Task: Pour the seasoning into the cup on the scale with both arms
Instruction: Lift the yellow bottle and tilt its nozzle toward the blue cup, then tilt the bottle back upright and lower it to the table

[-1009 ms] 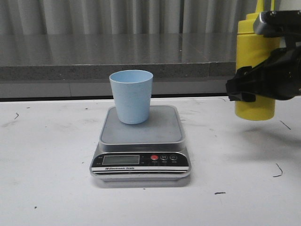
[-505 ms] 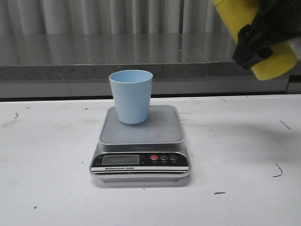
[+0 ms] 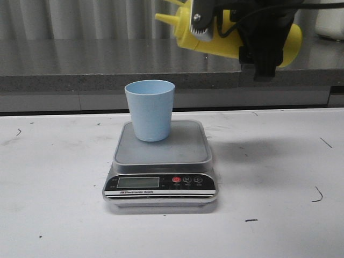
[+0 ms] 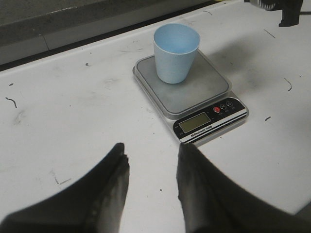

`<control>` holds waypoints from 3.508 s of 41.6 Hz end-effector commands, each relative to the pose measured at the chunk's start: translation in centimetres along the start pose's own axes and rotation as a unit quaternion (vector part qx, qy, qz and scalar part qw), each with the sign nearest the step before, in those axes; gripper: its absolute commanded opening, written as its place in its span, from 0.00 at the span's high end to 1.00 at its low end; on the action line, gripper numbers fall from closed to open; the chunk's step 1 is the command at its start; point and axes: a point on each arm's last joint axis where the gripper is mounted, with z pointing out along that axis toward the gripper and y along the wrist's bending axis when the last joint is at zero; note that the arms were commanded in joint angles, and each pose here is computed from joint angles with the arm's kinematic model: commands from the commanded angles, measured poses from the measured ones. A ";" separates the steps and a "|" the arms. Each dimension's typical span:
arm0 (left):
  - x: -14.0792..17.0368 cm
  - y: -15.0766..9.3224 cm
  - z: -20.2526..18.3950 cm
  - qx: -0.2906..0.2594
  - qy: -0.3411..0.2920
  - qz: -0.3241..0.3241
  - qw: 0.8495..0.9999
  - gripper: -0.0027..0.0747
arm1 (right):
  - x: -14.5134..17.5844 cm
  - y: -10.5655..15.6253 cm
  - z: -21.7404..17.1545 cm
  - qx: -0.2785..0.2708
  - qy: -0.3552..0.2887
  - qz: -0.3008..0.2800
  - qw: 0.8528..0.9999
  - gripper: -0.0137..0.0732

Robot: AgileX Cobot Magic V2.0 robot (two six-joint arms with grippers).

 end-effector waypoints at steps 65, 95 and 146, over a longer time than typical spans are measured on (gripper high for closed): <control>-1.4 -0.1 -0.6 0.003 -0.050 -0.006 0.999 0.65 | 4.9 -2.2 1.2 -0.006 0.067 0.382 0.922 0.38; -1.4 -0.1 -0.6 0.003 -0.050 -0.006 0.999 0.65 | 14.4 3.7 2.4 -0.048 -0.170 0.621 0.763 0.38; -1.4 -0.1 -0.6 0.003 -0.050 -0.006 0.999 0.65 | 14.6 8.0 8.7 0.019 -0.269 0.599 0.754 0.16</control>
